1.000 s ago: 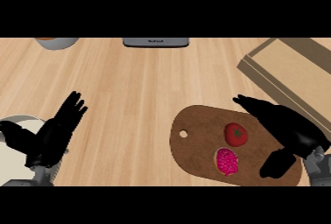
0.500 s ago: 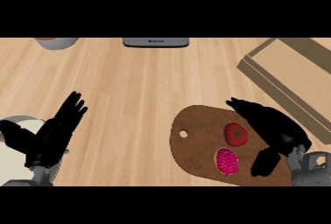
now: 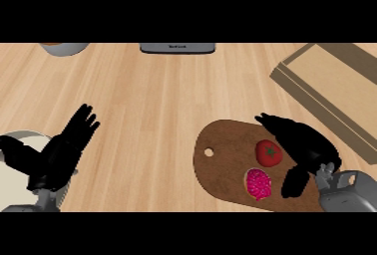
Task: Pick the tomato from the cutting board and place it in the cardboard box
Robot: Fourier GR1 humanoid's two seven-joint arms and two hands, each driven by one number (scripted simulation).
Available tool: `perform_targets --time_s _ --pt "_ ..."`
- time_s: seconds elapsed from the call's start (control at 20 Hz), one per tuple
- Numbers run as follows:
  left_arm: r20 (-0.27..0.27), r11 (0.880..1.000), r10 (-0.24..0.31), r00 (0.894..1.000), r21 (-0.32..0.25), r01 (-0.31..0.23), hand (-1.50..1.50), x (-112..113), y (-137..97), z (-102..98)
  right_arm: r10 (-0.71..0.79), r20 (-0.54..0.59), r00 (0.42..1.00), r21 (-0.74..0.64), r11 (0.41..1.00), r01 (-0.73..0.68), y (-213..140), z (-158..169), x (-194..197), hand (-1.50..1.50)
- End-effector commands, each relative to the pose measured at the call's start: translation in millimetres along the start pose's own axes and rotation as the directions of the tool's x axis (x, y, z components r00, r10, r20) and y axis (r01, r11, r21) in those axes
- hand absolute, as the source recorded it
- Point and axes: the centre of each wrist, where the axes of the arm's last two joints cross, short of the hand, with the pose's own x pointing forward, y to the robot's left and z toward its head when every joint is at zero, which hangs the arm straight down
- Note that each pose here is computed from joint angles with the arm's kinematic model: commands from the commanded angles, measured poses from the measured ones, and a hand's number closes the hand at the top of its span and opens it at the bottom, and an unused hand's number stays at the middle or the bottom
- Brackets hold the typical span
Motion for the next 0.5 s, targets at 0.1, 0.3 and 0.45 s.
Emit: perform_targets --time_s 0.1,0.3,0.45 --pt "0.084 0.995 -0.069 0.994 0.084 0.062 0.0 21 29 8 0.007 -0.015 1.0 0.032 0.999 -0.007 12 -11 13 -1.5" --pt "0.073 0.993 -0.063 0.995 0.104 0.055 0.0 18 36 -14 0.041 -0.011 0.999 0.077 0.996 -0.04 16 -16 1 -1.5" --pt "0.077 0.994 -0.075 0.994 0.085 0.069 0.0 21 31 7 0.035 -0.029 0.999 0.061 0.998 -0.033 17 -19 4 -1.5"
